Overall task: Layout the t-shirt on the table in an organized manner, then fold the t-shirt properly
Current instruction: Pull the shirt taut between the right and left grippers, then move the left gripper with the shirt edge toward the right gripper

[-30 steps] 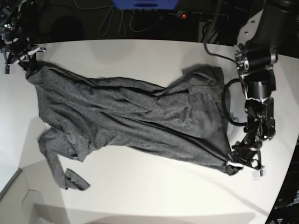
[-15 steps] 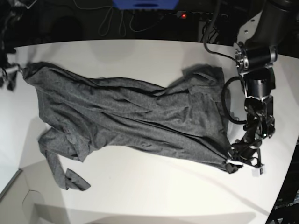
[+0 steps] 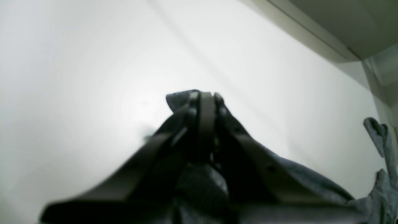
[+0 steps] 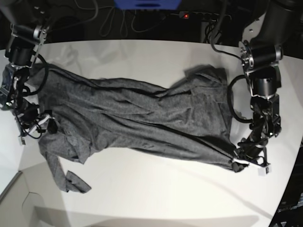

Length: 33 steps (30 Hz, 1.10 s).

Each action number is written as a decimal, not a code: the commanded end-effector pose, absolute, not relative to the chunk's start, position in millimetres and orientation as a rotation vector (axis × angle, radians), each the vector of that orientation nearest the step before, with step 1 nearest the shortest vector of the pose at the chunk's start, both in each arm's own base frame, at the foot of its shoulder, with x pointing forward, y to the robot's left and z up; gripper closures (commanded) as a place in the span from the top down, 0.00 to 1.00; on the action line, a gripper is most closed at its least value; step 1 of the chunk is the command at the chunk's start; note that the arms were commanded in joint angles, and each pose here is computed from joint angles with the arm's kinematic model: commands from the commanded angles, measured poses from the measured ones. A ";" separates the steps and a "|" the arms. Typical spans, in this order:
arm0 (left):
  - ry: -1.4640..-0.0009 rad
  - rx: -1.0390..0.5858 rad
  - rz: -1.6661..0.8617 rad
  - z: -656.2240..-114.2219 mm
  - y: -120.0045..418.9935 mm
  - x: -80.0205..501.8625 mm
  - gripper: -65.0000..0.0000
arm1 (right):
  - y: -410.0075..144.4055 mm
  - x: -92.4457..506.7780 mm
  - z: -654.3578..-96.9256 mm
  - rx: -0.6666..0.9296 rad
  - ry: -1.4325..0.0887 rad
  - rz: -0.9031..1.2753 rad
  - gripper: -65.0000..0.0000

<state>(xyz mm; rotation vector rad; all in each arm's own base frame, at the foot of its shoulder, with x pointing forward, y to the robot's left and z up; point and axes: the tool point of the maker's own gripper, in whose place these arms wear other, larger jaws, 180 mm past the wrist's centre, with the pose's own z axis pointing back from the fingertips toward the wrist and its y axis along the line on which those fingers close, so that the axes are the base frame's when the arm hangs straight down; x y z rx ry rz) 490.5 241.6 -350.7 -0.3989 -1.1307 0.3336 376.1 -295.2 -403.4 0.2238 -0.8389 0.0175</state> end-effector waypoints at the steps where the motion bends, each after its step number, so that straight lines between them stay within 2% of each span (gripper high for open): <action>1: -1.218 -0.407 0.327 -319.6 248.3 505.5 0.00 | -304.8 388.4 -386.2 0.204 -0.893 0.023 0.50; 5: -1.216 -0.408 0.328 -320.7 248.2 505.2 0.00 | -310.2 386.3 -392.5 0.133 -0.885 0.069 0.50; 10: -1.220 -0.407 0.329 -320.1 248.6 505.5 0.00 | -307.7 367.7 -412.3 0.124 -0.833 0.081 0.48; 12: -1.220 -0.407 0.329 -320.1 248.6 505.5 0.00 | -308.5 361.1 -417.8 0.122 -0.816 0.081 0.37; 15: -1.222 -0.407 0.329 -319.5 248.6 505.6 0.00 | -314.5 357.4 -418.3 0.110 -0.808 0.083 0.06; 16: -1.223 -0.407 0.328 -318.9 248.6 505.8 0.00 | -320.1 356.8 -416.3 0.099 -0.807 0.084 0.00; 19: -1.227 -0.408 0.326 -317.3 248.7 506.1 0.00 | -334.5 359.7 -402.2 0.071 -0.844 0.065 0.00; 26: -1.229 -0.410 0.321 -316.1 248.1 506.3 0.00 | -396.2 329.2 -326.5 -0.106 -1.096 -0.131 0.00; 29: -1.228 -0.413 0.322 -316.5 246.4 506.5 0.00 | -397.4 306.3 -311.2 -0.162 -1.148 -0.175 0.00; 33: -1.229 -0.417 0.322 -316.0 244.8 507.2 0.00 | -380.2 274.3 -318.6 -0.187 -1.131 -0.184 0.00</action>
